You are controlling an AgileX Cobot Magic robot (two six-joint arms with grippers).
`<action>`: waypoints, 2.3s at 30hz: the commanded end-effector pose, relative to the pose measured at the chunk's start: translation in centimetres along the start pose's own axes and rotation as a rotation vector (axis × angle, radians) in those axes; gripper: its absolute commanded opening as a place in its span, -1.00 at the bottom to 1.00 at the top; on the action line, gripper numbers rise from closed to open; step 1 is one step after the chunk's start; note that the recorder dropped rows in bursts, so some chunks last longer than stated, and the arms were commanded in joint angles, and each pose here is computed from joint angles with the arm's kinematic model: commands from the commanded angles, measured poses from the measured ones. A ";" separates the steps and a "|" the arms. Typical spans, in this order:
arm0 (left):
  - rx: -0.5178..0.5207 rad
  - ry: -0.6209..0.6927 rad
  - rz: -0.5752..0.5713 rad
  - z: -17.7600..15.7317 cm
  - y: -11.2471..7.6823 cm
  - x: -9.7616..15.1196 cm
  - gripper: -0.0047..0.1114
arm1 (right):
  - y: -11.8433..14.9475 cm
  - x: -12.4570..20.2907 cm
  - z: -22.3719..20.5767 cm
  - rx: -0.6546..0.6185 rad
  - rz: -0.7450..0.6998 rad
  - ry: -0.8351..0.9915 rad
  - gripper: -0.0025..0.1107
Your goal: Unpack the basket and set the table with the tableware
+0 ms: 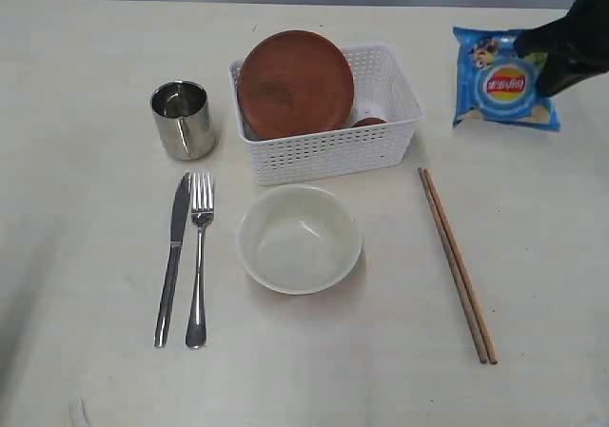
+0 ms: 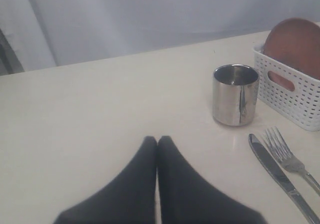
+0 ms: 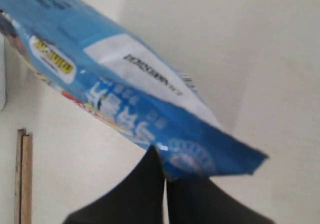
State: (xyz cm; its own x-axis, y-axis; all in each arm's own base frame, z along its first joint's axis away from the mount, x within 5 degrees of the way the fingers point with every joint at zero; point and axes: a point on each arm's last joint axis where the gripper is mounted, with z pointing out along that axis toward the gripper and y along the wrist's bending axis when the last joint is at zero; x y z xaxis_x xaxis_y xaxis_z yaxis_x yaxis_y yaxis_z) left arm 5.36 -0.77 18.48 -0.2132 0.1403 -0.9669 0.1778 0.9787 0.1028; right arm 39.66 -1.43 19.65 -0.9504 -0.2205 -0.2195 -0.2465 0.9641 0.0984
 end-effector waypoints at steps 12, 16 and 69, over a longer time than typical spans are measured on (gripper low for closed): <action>0.000 -0.001 -0.009 0.0 0.0 0.1 -0.92 | 4.1 -3.4 -6.0 -0.049 -0.308 -0.254 -0.21; 0.000 -0.001 -0.009 0.0 0.0 0.1 -0.92 | 12.5 -4.1 -4.8 -0.205 -0.623 -0.274 -0.22; 0.000 -0.001 -0.009 0.0 0.0 0.1 -0.92 | 25.6 -4.5 10.9 -0.017 -0.843 0.252 -0.96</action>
State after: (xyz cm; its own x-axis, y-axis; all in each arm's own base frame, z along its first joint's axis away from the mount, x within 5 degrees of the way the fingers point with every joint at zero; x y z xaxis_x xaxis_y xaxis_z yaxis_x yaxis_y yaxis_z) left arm 5.36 -0.77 18.48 -0.2132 0.1403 -0.9669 0.1778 0.9787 0.1028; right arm 39.30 26.16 13.12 -0.4832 -0.8754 -0.0148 -0.8748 0.4821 0.0472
